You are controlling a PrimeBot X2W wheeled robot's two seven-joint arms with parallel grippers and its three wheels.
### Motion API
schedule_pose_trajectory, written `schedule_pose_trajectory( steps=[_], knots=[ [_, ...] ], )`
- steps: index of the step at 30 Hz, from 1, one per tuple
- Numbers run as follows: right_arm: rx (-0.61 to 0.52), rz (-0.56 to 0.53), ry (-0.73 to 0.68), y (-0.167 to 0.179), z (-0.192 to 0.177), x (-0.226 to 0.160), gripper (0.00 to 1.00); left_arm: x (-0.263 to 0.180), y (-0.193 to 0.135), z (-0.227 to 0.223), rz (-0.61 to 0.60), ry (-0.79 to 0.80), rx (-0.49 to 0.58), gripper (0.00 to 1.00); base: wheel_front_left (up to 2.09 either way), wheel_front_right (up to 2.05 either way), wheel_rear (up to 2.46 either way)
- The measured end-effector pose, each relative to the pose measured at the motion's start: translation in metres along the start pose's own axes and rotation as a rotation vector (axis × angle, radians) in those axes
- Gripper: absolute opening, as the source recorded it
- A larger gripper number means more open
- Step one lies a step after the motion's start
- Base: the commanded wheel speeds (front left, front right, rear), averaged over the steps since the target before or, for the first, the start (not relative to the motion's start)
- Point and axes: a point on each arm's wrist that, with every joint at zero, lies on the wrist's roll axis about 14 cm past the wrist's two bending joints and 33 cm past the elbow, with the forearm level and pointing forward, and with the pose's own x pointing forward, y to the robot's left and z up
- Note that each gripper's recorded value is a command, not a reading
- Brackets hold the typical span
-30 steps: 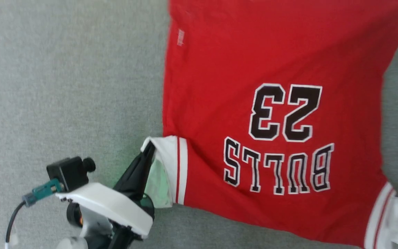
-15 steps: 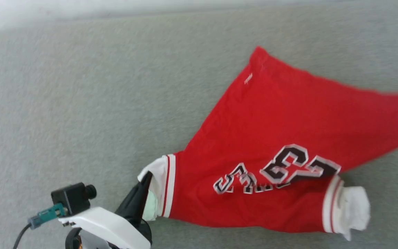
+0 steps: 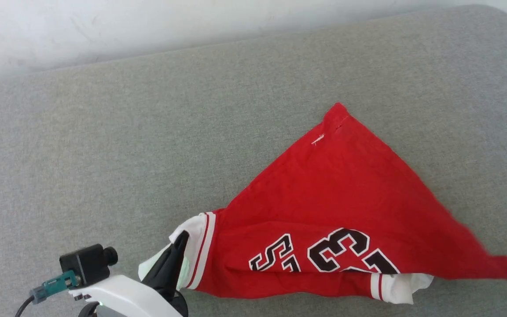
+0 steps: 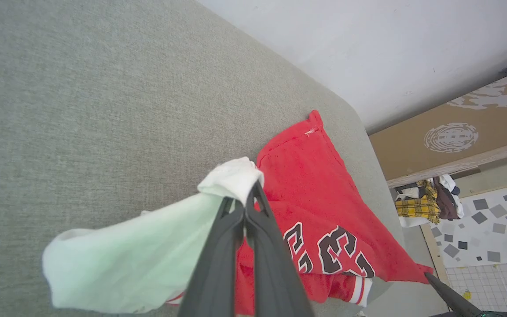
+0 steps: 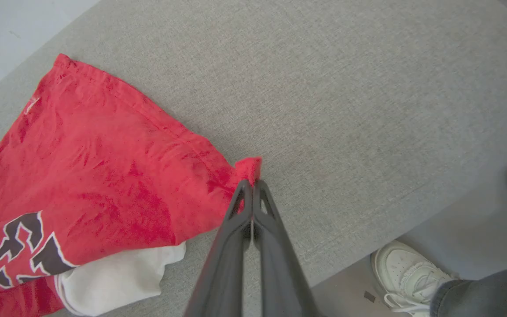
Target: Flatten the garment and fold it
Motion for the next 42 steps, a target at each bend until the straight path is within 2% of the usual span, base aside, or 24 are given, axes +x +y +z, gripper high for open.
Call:
schedule_pose_trajectory(
  steps=[7,9,15,16,17,18,19,24,30,35,42],
  knots=[
    [-0.182,0.012,0.153,0.021,-0.059,0.025,0.00,-0.001,0.000,-0.001,0.005,0.012,0.002,0.00,0.00,0.00,0.00],
    [-0.203,0.024,0.188,0.027,-0.070,0.035,0.00,-0.001,0.001,-0.001,0.007,0.013,0.001,0.00,0.00,0.00,0.00],
    [-0.235,0.027,0.197,0.031,-0.078,0.052,0.00,0.000,0.002,-0.001,0.012,0.015,-0.001,0.00,0.00,0.00,0.00],
    [-0.233,0.026,0.196,0.031,-0.078,0.053,0.02,0.000,0.003,-0.001,0.013,0.016,-0.002,0.00,0.00,0.00,0.00],
    [-0.227,0.026,0.195,0.031,-0.078,0.054,0.33,0.000,0.003,-0.001,0.013,0.014,-0.004,0.00,0.00,0.00,0.00],
    [-0.216,0.025,0.192,0.030,-0.076,0.054,0.83,0.001,0.003,0.000,0.014,0.011,-0.004,0.00,0.00,0.00,0.00],
    [-0.204,0.022,0.194,0.029,-0.075,0.054,1.00,0.001,0.004,0.001,0.015,0.009,-0.005,0.00,0.00,0.00,0.00],
    [-0.166,0.026,0.156,0.030,-0.045,0.047,1.00,0.002,0.007,0.002,0.022,-0.006,-0.022,0.00,0.00,0.00,0.00],
    [-0.245,0.066,-0.024,0.049,0.037,0.032,1.00,0.004,0.011,0.003,0.027,-0.017,-0.030,0.00,0.00,0.00,0.00],
    [-0.336,0.176,-0.142,0.101,0.087,0.041,1.00,0.009,0.013,0.003,0.023,-0.014,-0.033,0.00,0.00,0.00,0.00],
    [-0.452,0.342,-0.095,0.182,0.088,0.085,1.00,0.018,0.016,0.003,0.022,-0.008,-0.036,0.00,0.00,0.00,0.00]
  ],
)
